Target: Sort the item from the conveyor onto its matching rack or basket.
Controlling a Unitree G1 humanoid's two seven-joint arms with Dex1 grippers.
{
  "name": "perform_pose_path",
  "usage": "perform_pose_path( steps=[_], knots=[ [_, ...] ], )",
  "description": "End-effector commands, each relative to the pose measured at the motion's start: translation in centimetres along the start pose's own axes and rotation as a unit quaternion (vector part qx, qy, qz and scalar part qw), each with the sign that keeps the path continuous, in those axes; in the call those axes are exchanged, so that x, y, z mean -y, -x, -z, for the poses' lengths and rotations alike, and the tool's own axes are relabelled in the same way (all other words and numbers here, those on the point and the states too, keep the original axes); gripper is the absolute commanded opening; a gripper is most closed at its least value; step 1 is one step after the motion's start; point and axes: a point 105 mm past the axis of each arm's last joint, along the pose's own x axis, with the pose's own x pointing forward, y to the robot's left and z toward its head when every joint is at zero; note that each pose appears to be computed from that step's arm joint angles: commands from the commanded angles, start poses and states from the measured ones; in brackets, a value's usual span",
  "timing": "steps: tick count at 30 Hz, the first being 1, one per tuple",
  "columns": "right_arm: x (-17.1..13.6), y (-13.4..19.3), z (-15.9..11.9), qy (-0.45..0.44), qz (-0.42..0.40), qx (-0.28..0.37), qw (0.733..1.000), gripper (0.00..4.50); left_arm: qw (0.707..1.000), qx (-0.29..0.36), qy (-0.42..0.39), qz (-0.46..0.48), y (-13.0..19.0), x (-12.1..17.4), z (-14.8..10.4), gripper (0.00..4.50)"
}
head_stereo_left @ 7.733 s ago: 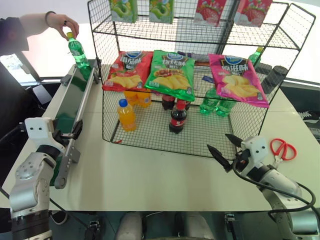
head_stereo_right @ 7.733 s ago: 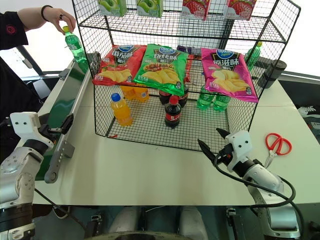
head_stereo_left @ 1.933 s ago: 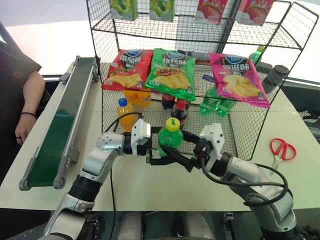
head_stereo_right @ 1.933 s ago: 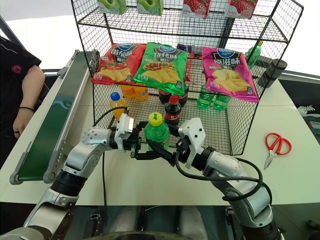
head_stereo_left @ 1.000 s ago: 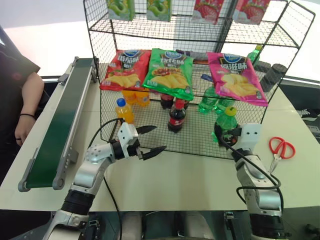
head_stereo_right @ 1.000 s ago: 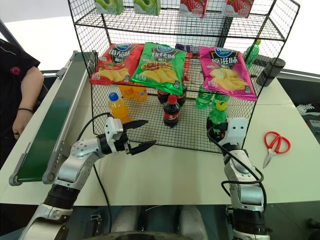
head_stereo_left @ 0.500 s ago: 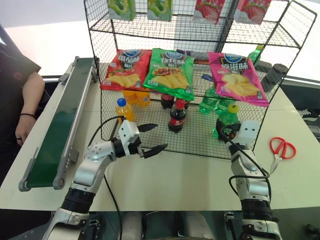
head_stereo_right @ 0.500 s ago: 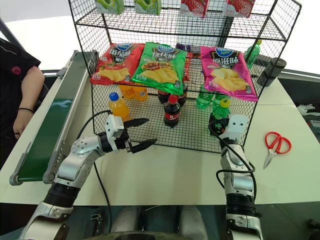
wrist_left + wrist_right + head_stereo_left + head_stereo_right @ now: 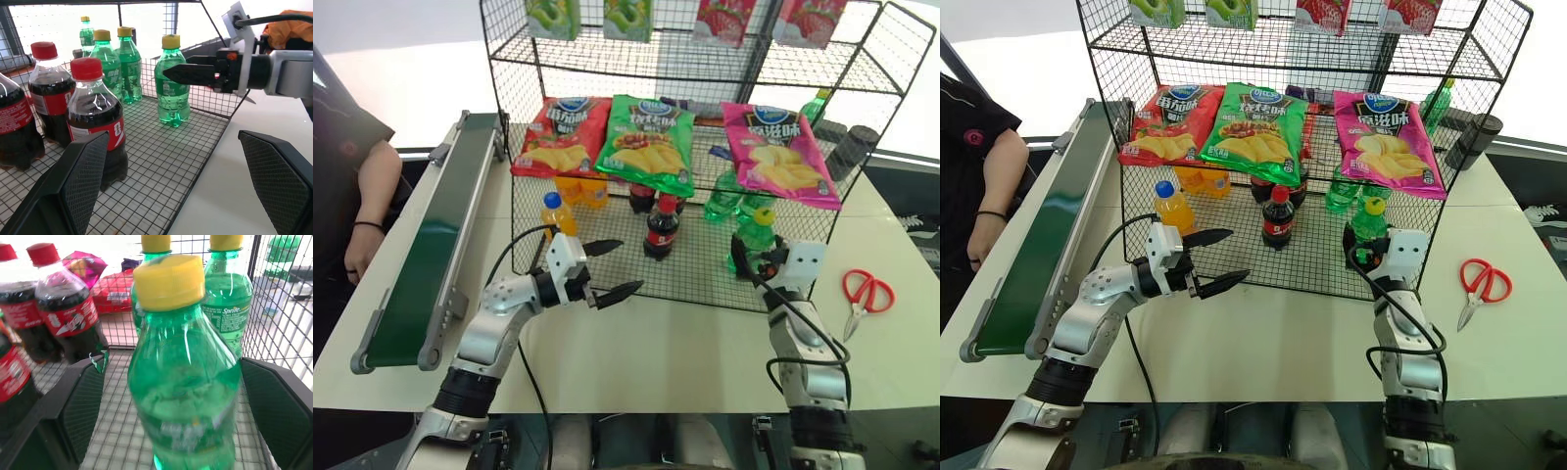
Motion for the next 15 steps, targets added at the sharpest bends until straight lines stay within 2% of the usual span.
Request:
perform_pose_path(
  steps=[1, 9, 15],
  knots=[
    [-0.4, 1.2, -2.1, 0.033, -0.015, 0.023, 0.999, 4.43, 1.000, 0.015, -0.009, 0.001, -0.2, 0.0, -1.1, 4.50],
    [-0.8, 4.1, -3.7, 0.083, -0.039, 0.020, 0.996, 4.43, 0.999, -0.036, -0.015, -0.020, 0.0, -1.0, 0.0, 4.50],
    [-2.3, 7.4, -5.5, 0.107, -0.129, 0.011, 0.986, 4.43, 0.994, -0.087, -0.023, -0.056, 2.7, -2.9, 1.0, 4.50]
  ],
)
